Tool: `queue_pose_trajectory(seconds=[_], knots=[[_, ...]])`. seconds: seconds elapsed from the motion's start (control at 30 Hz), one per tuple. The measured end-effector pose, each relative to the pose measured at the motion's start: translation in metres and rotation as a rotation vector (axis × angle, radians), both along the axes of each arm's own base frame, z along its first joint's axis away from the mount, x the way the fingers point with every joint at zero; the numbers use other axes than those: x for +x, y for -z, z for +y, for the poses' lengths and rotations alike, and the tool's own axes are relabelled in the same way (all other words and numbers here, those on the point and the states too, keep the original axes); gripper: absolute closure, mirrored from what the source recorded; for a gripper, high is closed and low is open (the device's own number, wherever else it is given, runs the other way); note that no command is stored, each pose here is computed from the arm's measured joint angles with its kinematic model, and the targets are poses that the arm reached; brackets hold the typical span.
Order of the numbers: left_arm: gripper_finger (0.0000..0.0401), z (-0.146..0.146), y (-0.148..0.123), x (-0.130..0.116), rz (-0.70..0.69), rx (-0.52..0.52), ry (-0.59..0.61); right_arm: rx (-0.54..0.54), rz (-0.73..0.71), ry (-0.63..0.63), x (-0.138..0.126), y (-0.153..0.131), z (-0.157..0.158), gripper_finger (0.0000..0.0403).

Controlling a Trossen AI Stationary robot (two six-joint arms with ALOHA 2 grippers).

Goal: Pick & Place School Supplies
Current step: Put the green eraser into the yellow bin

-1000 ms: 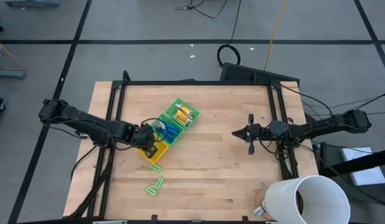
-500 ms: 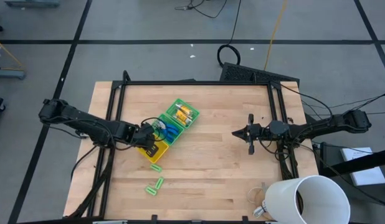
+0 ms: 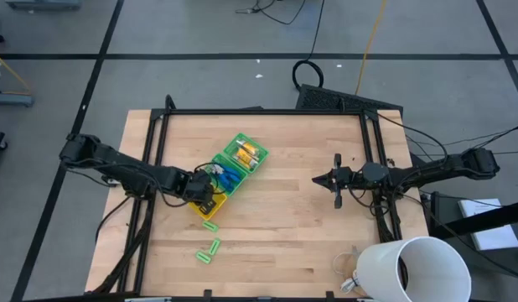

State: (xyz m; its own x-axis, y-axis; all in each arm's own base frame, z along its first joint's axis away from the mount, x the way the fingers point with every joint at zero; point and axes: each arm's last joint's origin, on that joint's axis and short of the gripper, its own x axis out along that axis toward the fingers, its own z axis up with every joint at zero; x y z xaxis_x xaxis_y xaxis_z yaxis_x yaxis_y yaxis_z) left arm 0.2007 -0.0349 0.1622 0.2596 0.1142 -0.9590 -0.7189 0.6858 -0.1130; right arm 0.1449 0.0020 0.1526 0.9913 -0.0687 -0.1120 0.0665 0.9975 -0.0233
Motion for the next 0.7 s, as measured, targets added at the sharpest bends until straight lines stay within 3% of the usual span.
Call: queue_pose_trajectory(seconds=[0.23, 0.53, 0.7], knots=[[0.0320, -0.001, 0.002, 0.001, 0.020, -0.002, 0.038, 0.000, 0.000, 0.000, 0.000, 0.000, 0.000, 0.0394], [0.0316, -0.001, 0.001, 0.000, 0.024, -0.012, 0.073, 0.000, 0.000, 0.000, 0.000, 0.000, 0.000, 0.0394], [0.0315, -0.002, -0.013, 0.009, -0.005, 0.016, 0.105, 0.000, 0.000, 0.000, 0.000, 0.000, 0.000, 0.0394]])
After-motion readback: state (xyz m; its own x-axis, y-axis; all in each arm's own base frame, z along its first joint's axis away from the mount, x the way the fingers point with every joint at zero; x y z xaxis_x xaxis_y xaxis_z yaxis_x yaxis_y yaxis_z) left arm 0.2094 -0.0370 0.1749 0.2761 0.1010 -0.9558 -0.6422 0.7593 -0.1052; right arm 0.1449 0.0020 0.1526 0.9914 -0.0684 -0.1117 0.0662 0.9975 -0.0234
